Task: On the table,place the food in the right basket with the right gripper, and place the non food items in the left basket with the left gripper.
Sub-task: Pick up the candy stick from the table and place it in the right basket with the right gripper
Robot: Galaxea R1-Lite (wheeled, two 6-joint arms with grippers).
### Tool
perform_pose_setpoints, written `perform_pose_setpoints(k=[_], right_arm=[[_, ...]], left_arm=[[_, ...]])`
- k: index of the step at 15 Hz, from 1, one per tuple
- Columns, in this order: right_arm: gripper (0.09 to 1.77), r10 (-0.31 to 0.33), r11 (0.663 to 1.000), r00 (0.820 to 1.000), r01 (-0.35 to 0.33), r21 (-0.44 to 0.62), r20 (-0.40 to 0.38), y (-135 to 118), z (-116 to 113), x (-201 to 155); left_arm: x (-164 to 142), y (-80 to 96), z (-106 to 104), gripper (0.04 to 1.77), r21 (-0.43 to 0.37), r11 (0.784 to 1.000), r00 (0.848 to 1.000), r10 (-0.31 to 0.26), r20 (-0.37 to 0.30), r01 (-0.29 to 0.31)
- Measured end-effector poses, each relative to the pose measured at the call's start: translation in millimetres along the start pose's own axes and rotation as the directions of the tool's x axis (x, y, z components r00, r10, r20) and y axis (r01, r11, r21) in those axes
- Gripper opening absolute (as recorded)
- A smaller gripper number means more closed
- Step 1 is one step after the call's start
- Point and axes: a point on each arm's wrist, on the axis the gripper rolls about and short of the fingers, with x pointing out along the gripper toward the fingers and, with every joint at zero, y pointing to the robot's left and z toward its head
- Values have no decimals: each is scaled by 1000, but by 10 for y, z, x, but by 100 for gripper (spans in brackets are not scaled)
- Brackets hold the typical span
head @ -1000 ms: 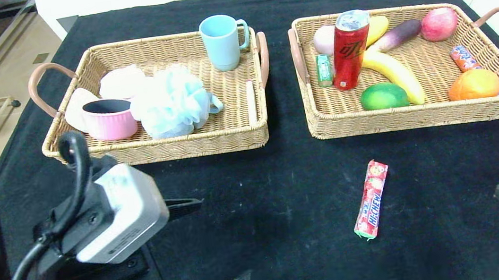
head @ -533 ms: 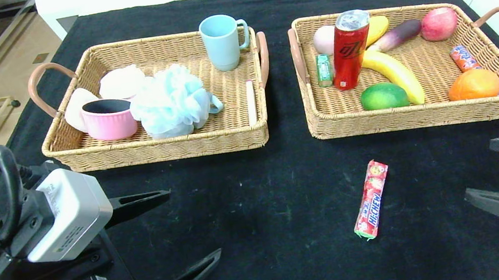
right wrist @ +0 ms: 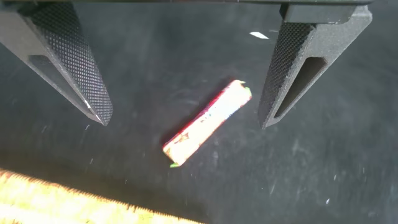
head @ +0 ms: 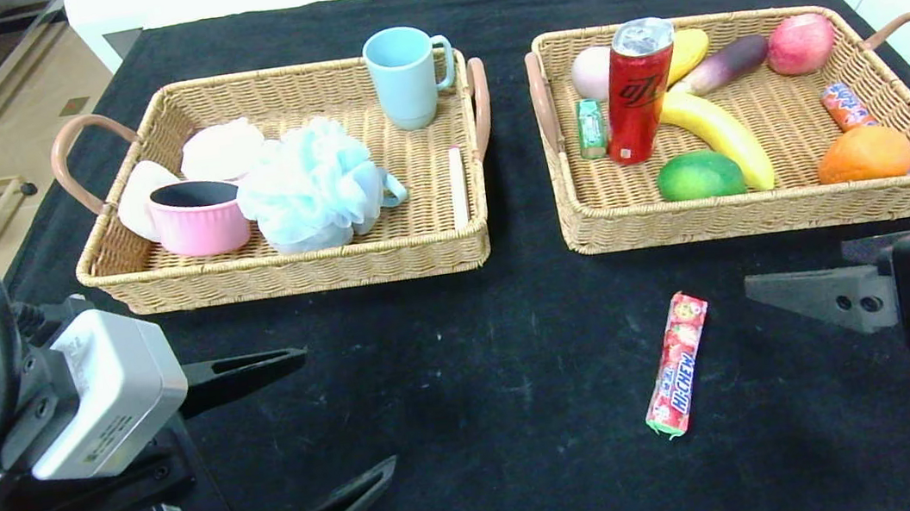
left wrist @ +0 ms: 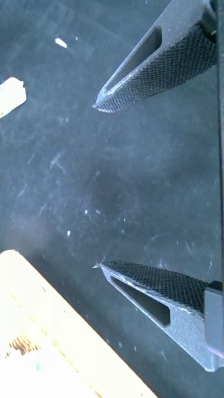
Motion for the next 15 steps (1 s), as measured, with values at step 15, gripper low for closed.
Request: perform_pose_setpoints(k=[15], right_arm=[[171, -206, 819, 824, 440, 368, -528, 559, 144, 1188]], left_arm=[[-125, -9, 46, 172, 12, 1000, 999, 5, 44, -5]])
